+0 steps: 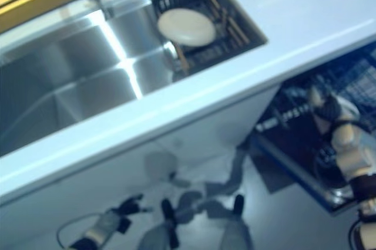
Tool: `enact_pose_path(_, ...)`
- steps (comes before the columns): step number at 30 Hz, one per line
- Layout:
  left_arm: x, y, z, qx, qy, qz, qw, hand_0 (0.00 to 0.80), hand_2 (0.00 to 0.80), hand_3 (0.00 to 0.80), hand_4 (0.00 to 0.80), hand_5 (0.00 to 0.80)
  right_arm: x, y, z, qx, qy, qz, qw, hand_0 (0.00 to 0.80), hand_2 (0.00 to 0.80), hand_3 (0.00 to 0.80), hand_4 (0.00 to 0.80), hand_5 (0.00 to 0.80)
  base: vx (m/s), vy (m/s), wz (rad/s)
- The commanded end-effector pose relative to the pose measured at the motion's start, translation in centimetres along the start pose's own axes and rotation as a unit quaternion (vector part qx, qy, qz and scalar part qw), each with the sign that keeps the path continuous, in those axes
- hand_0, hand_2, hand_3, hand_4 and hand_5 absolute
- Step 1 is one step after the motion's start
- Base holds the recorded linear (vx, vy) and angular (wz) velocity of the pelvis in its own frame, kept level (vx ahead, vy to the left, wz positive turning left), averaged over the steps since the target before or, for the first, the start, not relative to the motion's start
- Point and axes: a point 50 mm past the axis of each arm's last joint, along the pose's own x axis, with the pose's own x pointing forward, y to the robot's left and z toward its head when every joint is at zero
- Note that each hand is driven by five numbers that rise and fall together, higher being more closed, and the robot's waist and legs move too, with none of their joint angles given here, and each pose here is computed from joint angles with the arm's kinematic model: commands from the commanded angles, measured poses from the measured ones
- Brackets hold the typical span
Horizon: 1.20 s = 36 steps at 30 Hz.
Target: Take plates into dishwasher
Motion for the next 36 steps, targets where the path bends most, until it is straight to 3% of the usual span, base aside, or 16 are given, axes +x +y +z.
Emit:
enact_pose_path(1,-0.1,2.6,0.8,0.02,-0.018,0.02,0.999,0.0,0.0,0.0,0.0,0.0,1.0,-3.7,1.8,-0.01,-0.016,-0.066,0.998,0.8,0.8,0.8,0.8,0.8,0.0,0.0,0.0)
enact_pose_path(17,-0.1,2.9,2.2,0.031,-0.043,0.014,0.998,0.0,0.0,0.0,0.0,0.0,1.2,-2.6,-0.8,-0.015,0.043,-0.037,0.998,0.8,0.8,0.8,0.8,0.8,0.0,0.0,0.0)
enact_pose_path(36,-0.3,3.4,2.2,0.032,-0.045,0.018,0.998,0.0,0.0,0.0,0.0,0.0,1.1,-2.2,2.2,-0.041,-0.053,-0.007,0.998,0.8,0.8,0.8,0.8,0.8,0.0,0.0,0.0)
